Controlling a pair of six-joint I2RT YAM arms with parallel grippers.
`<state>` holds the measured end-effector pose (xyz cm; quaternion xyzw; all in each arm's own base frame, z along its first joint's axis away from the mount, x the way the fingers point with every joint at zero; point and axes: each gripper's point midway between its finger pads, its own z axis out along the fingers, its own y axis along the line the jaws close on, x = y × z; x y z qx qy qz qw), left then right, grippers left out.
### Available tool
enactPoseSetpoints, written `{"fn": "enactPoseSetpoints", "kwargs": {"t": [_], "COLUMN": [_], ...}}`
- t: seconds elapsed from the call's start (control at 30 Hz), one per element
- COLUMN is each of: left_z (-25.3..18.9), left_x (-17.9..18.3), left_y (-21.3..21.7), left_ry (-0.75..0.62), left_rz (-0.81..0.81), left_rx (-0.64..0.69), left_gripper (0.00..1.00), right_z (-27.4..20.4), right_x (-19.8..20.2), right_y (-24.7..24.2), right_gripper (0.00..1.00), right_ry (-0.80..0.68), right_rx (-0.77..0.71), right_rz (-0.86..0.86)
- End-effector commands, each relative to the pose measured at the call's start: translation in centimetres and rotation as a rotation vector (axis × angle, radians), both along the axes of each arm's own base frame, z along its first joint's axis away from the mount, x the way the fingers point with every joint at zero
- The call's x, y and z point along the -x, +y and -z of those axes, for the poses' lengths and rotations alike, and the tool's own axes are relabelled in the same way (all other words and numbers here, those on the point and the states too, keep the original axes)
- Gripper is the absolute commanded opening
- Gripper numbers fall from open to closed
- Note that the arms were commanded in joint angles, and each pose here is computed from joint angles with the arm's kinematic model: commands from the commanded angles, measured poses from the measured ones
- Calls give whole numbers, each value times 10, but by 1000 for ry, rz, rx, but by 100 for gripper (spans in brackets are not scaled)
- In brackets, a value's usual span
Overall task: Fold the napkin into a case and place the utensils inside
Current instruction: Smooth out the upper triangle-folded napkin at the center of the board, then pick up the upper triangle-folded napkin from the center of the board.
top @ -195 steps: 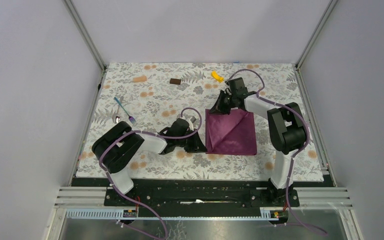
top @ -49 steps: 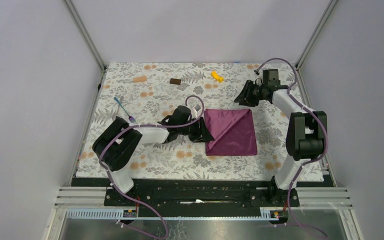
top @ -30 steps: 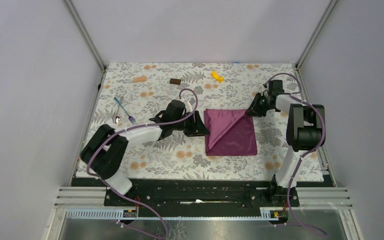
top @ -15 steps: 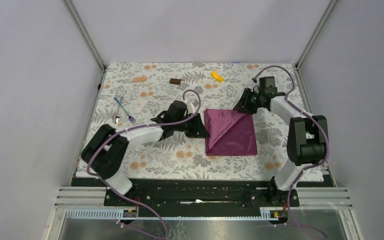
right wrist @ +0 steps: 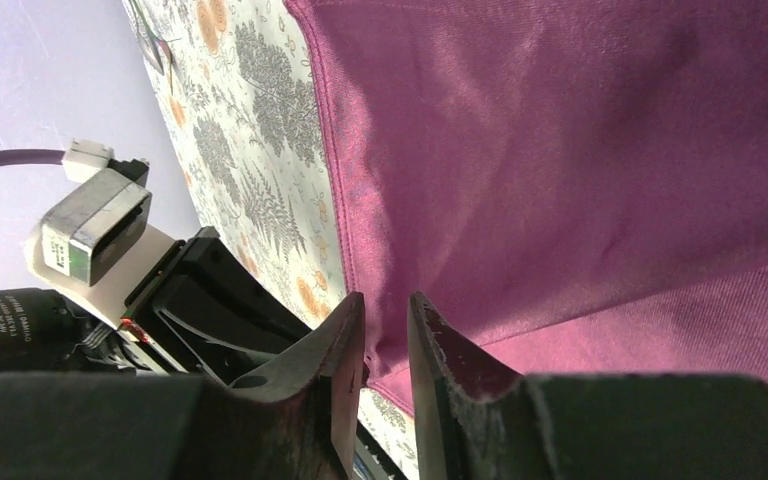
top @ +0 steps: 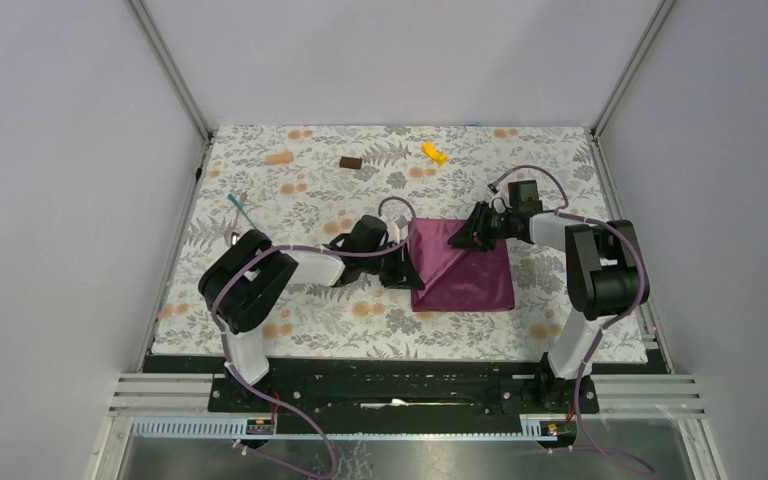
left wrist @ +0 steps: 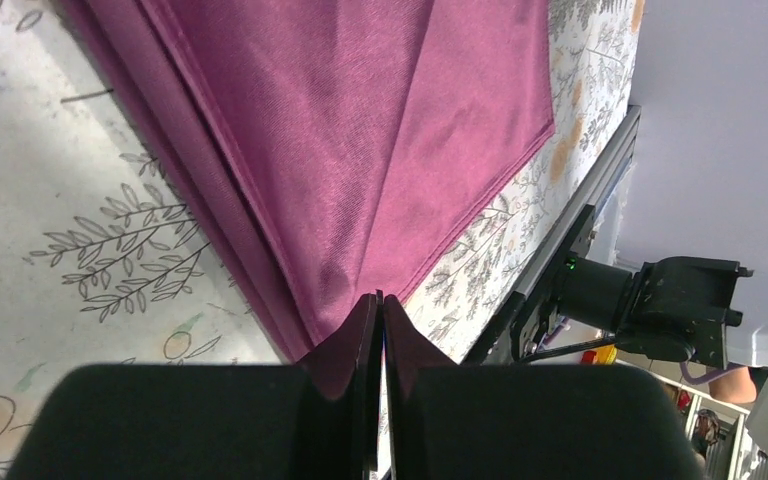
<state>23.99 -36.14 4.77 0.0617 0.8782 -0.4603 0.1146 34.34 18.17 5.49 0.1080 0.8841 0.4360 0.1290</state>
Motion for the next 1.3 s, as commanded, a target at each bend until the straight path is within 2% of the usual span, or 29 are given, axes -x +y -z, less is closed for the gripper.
{"fn": "enactPoseSetpoints", "kwargs": {"t": [0.0,0.33,0.5,0.67,0.77,0.87,0.97,1.07,1.1,1.2,1.27], "left_z": [6,23,13,-21,-48,-71,-84,-92,-94,-97,-97], "left_x": [3,31,37,37,35,33,30,28,27,28,30], "left_y": [-2,14,10,5,6,11,20,30,32,40,44], "left_ry": [-5,48,37,-11,-61,-117,-160,-190,-201,-219,-226], "left_rz": [-9,-19,20,42,40,32,3,-21,-28,-41,-47], "left_rx": [65,110,144,198,218,207,165,140,133,111,103], "left_gripper": [6,5,8,22,33,41,45,48,48,49,50], "right_z": [3,40,39,14,-7,-11,-2,16,22,37,45], "right_x": [-3,-9,-15,-12,-1,26,58,85,92,106,110], "right_y": [6,-8,-19,-23,-35,-40,-47,-66,-76,-99,-109], "right_gripper": [29,27,27,31,42,51,52,47,42,17,10], "right_ry": [-23,38,44,9,-30,-9,51,113,128,170,189], "right_rx": [-46,-26,-25,74,238,344,375,461,507,609,639], "right_rz": [-29,18,42,11,6,10,52,124,155,231,269]}}
